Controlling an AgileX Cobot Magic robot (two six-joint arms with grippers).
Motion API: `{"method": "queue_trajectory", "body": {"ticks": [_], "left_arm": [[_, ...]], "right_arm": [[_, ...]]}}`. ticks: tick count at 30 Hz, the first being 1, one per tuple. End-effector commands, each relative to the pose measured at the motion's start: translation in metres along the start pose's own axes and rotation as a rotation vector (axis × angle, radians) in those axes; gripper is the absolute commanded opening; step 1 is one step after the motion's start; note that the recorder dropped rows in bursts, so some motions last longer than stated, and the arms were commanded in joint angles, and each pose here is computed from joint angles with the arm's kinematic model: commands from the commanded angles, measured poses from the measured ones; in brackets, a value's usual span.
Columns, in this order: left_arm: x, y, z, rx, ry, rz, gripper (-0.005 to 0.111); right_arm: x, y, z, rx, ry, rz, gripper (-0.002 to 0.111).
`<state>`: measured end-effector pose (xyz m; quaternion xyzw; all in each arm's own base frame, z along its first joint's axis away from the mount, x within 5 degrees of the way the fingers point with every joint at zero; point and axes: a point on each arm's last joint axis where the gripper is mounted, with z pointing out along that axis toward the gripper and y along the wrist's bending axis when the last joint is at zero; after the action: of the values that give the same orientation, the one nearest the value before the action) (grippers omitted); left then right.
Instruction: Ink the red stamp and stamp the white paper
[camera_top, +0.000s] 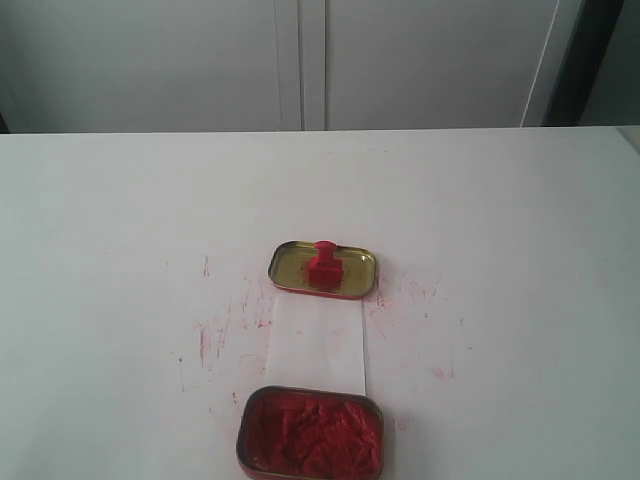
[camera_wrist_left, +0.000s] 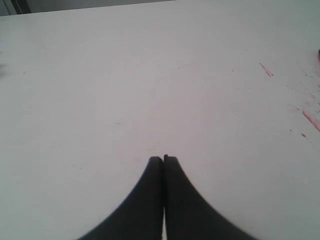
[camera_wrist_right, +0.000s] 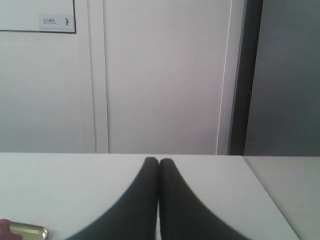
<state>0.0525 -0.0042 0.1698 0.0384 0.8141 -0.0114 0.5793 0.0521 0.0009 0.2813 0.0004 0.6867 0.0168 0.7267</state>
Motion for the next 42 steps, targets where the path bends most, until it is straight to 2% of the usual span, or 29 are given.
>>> {"method": "queue_trajectory", "body": {"ticks": [1, 10, 24, 31, 37, 42], "left_arm": [[0.001, 0.000, 0.000, -0.004, -0.004, -0.006, 0.000], [0.001, 0.000, 0.000, -0.004, -0.004, -0.006, 0.000], [0.001, 0.000, 0.000, -0.004, -0.004, -0.006, 0.000], [0.001, 0.000, 0.000, -0.004, -0.004, -0.006, 0.000], [0.001, 0.000, 0.000, -0.004, -0.004, -0.006, 0.000], [0.001, 0.000, 0.000, -0.004, -0.004, -0.006, 0.000]], "right_arm": [[-0.013, 0.000, 0.011, 0.010, 0.088, 0.004, 0.000], [-0.020, 0.001, 0.047, 0.014, 0.321, 0.037, 0.000], [0.013, 0.001, 0.113, 0.028, 0.665, 0.052, 0.000], [0.029, 0.000, 0.137, 0.032, 0.724, 0.062, 0.000], [0.026, 0.001, 0.161, 0.034, 0.811, 0.071, 0.000], [0.030, 0.014, 0.187, -0.022, 0.891, 0.030, 0.000]]}}
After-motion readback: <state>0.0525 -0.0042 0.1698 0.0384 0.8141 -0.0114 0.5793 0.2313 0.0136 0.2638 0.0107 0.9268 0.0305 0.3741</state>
